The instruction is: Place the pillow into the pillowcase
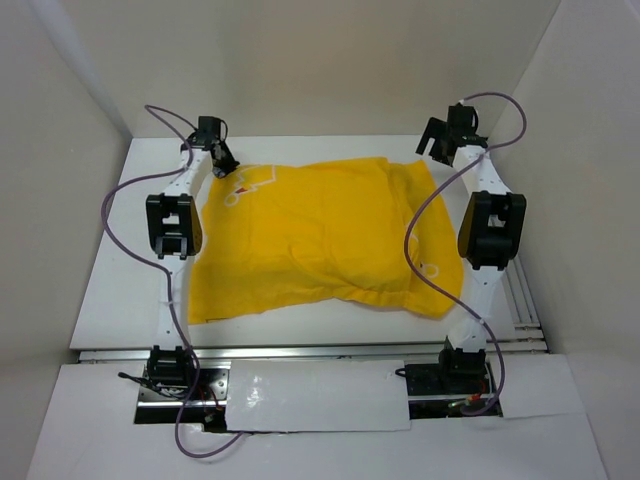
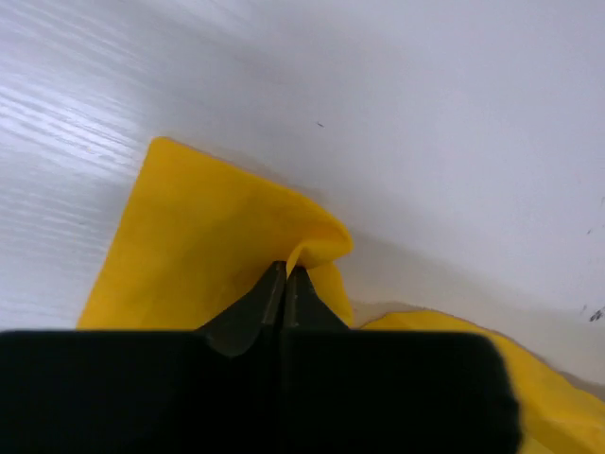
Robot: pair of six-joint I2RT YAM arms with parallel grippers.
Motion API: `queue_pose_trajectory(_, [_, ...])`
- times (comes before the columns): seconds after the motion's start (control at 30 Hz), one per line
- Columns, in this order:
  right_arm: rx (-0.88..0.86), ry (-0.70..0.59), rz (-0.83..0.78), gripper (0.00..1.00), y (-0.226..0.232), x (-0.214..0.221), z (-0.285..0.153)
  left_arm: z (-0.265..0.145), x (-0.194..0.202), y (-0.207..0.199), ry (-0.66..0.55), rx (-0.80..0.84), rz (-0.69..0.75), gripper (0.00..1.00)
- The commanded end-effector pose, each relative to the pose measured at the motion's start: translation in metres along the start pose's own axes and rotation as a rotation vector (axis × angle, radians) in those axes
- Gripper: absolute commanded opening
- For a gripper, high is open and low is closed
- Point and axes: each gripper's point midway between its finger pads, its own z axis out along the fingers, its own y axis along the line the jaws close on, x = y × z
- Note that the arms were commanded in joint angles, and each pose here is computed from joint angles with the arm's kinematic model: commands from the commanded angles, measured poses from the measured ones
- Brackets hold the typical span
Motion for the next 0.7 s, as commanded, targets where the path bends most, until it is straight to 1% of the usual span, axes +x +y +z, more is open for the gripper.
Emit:
queue_pose_trajectory(0.0, [-0.091, 0.033, 0.028, 1.00, 0.016, 0.009, 0.020, 0.021, 0.046, 0.000, 0.147, 0.080, 0.041, 0.00])
queue_pose_trajectory(0.03, [-0.155, 0.054, 0.038, 1.00, 0.027, 0.015, 0.023, 0.015, 0.049, -0.004, 0.157, 0.113, 0.057, 0.00])
queue_pose_trajectory(0.07, [-0.176, 0.056, 0.054, 1.00, 0.032, 0.014, 0.025, 0.010, 0.047, -0.008, 0.149, 0.136, 0.058, 0.00])
queue_pose_trajectory(0.1, [-0.189, 0.067, 0.054, 1.00, 0.034, 0.017, 0.030, 0.006, 0.039, -0.012, 0.112, 0.147, 0.061, 0.00])
queue_pose_trajectory(0.13, [-0.202, 0.099, 0.049, 1.00, 0.040, 0.030, 0.037, 0.001, 0.034, -0.012, 0.093, 0.146, 0.063, 0.00])
queue_pose_trajectory(0.17, [-0.214, 0.100, 0.039, 1.00, 0.050, 0.030, 0.038, -0.013, 0.028, -0.014, 0.071, 0.144, 0.064, 0.00])
queue_pose_trajectory(0.2, [-0.205, 0.111, 0.033, 1.00, 0.053, 0.035, 0.042, -0.021, 0.017, -0.011, 0.048, 0.148, 0.056, 0.00])
queue_pose_trajectory(0.23, [-0.203, 0.145, 0.016, 1.00, 0.055, 0.051, 0.049, -0.028, 0.006, -0.011, 0.020, 0.170, 0.064, 0.00])
queue_pose_trajectory(0.27, [-0.194, 0.158, 0.009, 1.00, 0.057, 0.057, 0.051, -0.034, 0.008, -0.014, 0.024, 0.189, 0.065, 0.00])
queue_pose_trajectory(0.3, [-0.188, 0.172, -0.004, 1.00, 0.064, 0.066, 0.056, -0.051, -0.007, -0.018, -0.006, 0.222, 0.071, 0.00])
queue_pose_trajectory(0.33, [-0.144, 0.183, -0.017, 1.00, 0.056, 0.071, 0.060, -0.058, -0.013, -0.015, -0.018, 0.222, 0.065, 0.00])
queue_pose_trajectory(0.37, [-0.132, 0.195, -0.020, 1.00, 0.061, 0.078, 0.062, -0.062, -0.016, -0.014, -0.034, 0.216, 0.075, 0.00])
queue_pose_trajectory(0.4, [-0.134, 0.184, -0.027, 1.00, 0.067, 0.076, 0.063, -0.073, -0.026, -0.017, -0.064, 0.218, 0.090, 0.00])
queue_pose_trajectory(0.43, [-0.115, 0.197, -0.029, 1.00, 0.063, 0.081, 0.066, -0.076, -0.026, -0.017, -0.066, 0.219, 0.091, 0.00])
queue_pose_trajectory(0.47, [-0.081, 0.204, -0.043, 0.96, 0.062, 0.090, 0.071, -0.078, -0.024, -0.015, -0.063, 0.216, 0.105, 0.00])
queue_pose_trajectory(0.5, [-0.079, 0.204, -0.054, 0.93, 0.068, 0.094, 0.073, -0.087, -0.030, -0.018, -0.082, 0.225, 0.121, 0.00])
queue_pose_trajectory(0.53, [-0.064, 0.209, -0.064, 0.88, 0.070, 0.098, 0.075, -0.088, -0.028, -0.017, -0.077, 0.222, 0.121, 0.00])
queue_pose_trajectory(0.57, [-0.018, 0.220, -0.093, 0.75, 0.064, 0.110, 0.081, -0.089, -0.029, -0.011, -0.078, 0.214, 0.126, 0.00])
queue_pose_trajectory(0.6, [-0.002, 0.204, -0.125, 0.43, 0.074, 0.110, 0.081, -0.092, -0.033, -0.010, -0.094, 0.204, 0.136, 0.00])
queue_pose_trajectory(0.63, [0.024, 0.204, -0.150, 0.36, 0.076, 0.114, 0.082, -0.094, -0.031, -0.009, -0.091, 0.203, 0.136, 0.00])
queue_pose_trajectory(0.67, [0.090, 0.229, -0.174, 0.30, 0.066, 0.127, 0.087, -0.103, -0.042, -0.005, -0.118, 0.194, 0.140, 0.00])
